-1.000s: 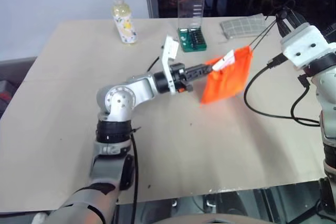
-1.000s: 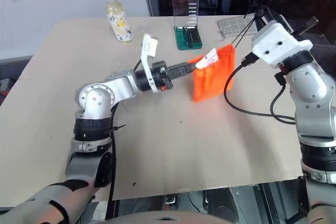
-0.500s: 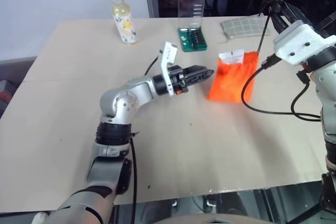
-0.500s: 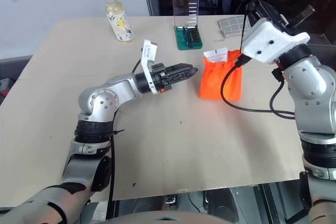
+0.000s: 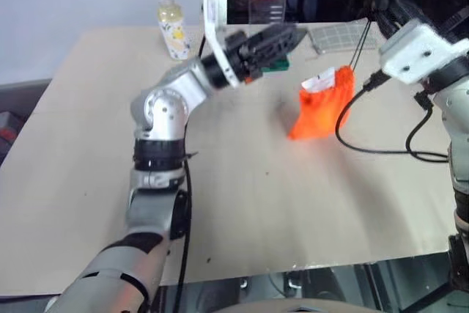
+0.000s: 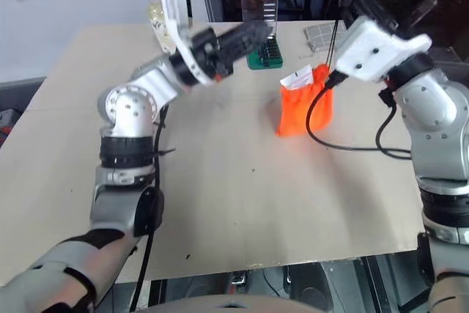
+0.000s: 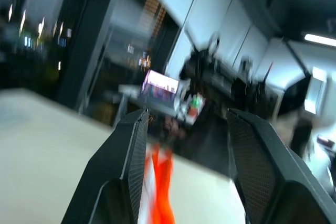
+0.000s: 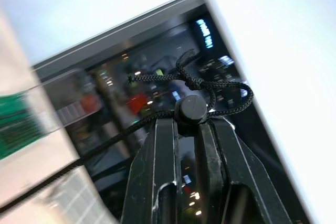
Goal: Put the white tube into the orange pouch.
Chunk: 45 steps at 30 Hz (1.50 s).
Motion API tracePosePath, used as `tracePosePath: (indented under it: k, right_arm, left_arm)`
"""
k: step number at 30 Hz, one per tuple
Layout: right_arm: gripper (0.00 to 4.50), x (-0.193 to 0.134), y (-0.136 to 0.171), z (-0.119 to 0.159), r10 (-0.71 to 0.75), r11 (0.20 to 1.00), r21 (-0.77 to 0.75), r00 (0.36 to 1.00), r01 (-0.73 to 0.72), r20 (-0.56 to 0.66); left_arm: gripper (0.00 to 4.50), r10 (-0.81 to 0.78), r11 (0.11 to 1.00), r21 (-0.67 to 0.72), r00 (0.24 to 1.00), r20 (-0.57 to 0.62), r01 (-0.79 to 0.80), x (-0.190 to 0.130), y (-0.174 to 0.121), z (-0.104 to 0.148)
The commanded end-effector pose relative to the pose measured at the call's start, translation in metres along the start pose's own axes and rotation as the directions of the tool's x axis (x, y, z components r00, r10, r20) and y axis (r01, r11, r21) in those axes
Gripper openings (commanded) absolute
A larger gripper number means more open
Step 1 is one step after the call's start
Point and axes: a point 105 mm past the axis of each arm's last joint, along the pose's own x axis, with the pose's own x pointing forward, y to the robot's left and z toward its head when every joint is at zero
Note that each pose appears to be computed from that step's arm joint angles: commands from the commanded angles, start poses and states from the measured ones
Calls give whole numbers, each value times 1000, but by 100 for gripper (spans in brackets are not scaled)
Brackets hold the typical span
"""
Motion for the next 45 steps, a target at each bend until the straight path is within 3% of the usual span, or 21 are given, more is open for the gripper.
tracePosePath:
  k: [1,9,25,43,45]
  right_arm:
    - [0,-4,23,11,112,994,-10,992,-111,50]
    - [0,-6,46,18,185,983,-2,980,-185,69]
    - [0,-3,32,10,115,993,24,993,-116,37]
    - [0,-2,41,18,139,990,23,989,-141,60]
    - [0,-2,41,18,139,990,21,988,-141,59]
  left_arm:
    - [243,-22,1000,22,999,36,22,14,-1,5]
    - [243,-126,992,-15,988,89,128,46,-19,6]
    - [243,-88,996,-30,996,-30,87,27,-10,-24]
    - [243,-81,994,-79,997,16,82,34,-10,-20]
    - [153,-79,993,-83,997,21,81,34,-10,-20]
